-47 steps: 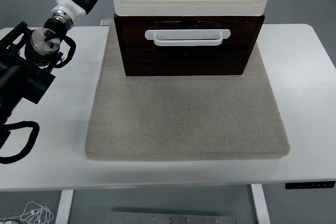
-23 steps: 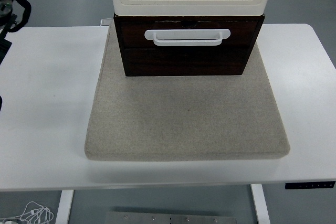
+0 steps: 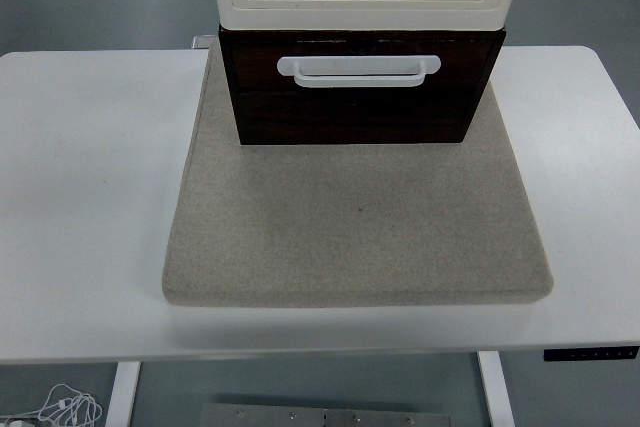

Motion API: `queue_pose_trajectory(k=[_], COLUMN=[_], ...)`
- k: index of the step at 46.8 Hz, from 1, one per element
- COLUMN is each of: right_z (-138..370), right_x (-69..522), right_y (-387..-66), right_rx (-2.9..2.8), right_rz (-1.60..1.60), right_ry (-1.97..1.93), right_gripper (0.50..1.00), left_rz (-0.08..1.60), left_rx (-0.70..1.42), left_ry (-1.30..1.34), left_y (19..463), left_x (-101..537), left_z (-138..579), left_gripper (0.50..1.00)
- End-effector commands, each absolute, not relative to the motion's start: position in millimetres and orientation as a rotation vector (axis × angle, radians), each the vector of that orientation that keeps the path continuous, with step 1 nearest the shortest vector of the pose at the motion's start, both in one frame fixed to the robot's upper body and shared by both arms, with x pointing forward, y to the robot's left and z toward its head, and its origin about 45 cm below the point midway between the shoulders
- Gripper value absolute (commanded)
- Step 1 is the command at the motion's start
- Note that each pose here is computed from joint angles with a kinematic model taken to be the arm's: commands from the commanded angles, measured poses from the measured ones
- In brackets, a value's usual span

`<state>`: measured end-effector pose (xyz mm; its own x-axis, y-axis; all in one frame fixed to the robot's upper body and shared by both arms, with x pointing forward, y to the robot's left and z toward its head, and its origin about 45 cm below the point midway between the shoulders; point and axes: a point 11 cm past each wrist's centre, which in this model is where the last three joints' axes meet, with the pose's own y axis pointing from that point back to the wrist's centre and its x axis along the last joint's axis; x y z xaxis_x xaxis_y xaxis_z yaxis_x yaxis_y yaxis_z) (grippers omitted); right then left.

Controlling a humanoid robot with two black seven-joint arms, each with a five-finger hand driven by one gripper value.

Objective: Open the drawer under the combination cabinet

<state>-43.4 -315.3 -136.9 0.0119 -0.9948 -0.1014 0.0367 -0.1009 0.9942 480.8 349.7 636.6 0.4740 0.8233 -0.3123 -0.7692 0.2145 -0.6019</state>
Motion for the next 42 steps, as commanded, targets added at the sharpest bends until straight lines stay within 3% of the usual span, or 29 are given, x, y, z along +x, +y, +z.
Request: queue_pose_trajectory(k=[1, 16, 33, 42], right_z=[-137, -137, -137, -137], right_x=[-43, -44, -44, -43], right_y=[-315, -315, -315, -315], right_rx=[1.264, 1.262, 1.262, 1.264], right_rz=[-1.289, -1.29, -1.29, -1.289], right_ry=[-1.123, -1.122, -1.122, -1.123], right_gripper=[0.926, 0.926, 0.926, 0.926], left_rz=[1.037, 0.825, 0.585, 0.529], left_rx=[-0.759, -0.532, -0.201, 0.013], left_ry=[-0.169, -0.435, -0.572, -0.623], left_y=[333, 252, 151, 122], left_x=[461, 402, 356, 352], left_z=[662, 704, 679, 646], left_gripper=[1.0, 1.0, 1.0, 1.0])
